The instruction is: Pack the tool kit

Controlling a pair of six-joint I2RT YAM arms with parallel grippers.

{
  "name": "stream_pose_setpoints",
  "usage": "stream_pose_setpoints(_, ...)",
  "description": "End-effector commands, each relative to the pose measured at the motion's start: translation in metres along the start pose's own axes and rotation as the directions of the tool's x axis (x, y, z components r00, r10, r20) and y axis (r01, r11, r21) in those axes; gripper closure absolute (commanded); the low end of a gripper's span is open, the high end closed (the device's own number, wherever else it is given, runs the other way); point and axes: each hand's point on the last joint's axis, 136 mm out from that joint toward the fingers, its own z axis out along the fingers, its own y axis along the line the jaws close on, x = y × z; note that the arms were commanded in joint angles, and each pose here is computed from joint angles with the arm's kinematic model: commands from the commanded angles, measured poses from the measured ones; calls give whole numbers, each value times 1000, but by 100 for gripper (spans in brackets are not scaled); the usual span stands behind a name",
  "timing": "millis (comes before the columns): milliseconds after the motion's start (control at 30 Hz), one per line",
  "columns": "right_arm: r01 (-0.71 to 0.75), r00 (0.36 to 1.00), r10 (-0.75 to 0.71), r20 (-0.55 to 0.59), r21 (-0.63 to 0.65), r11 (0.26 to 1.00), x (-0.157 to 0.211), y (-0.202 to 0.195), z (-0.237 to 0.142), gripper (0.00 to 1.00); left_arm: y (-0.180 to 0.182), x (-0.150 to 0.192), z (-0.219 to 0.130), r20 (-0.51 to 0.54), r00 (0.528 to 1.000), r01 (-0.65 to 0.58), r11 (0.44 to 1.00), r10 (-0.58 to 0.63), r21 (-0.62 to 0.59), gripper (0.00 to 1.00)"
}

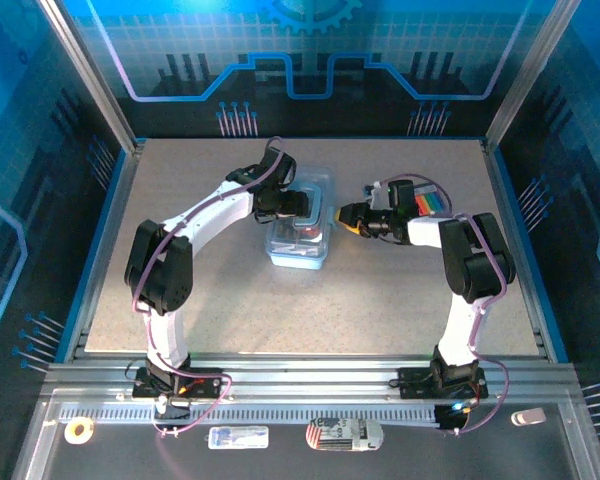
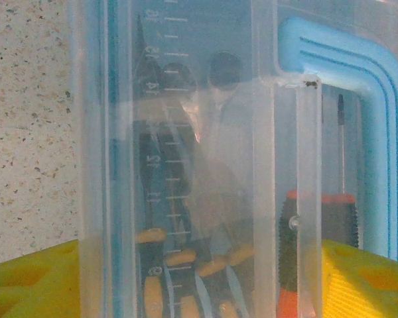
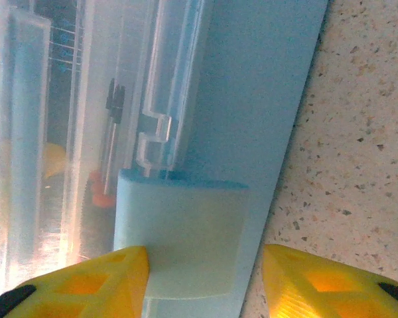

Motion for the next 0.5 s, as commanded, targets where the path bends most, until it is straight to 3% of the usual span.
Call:
stream_pose_setpoints(0,-3,1000,2,-17,-59,998,8,16,7,53,44,96,56,-337,940,7,991,-52,-133,60)
stream_pose_setpoints(367,-88,996,85,-24,-166,982,10,25,13,74,38,96,58,-338,940,8,993,-48,-118,61)
stream_pose_setpoints(467,-99,995,95,-33,-169,981,14,23,18,75,36,99,60,-343,938,6,994,-44,-112,61)
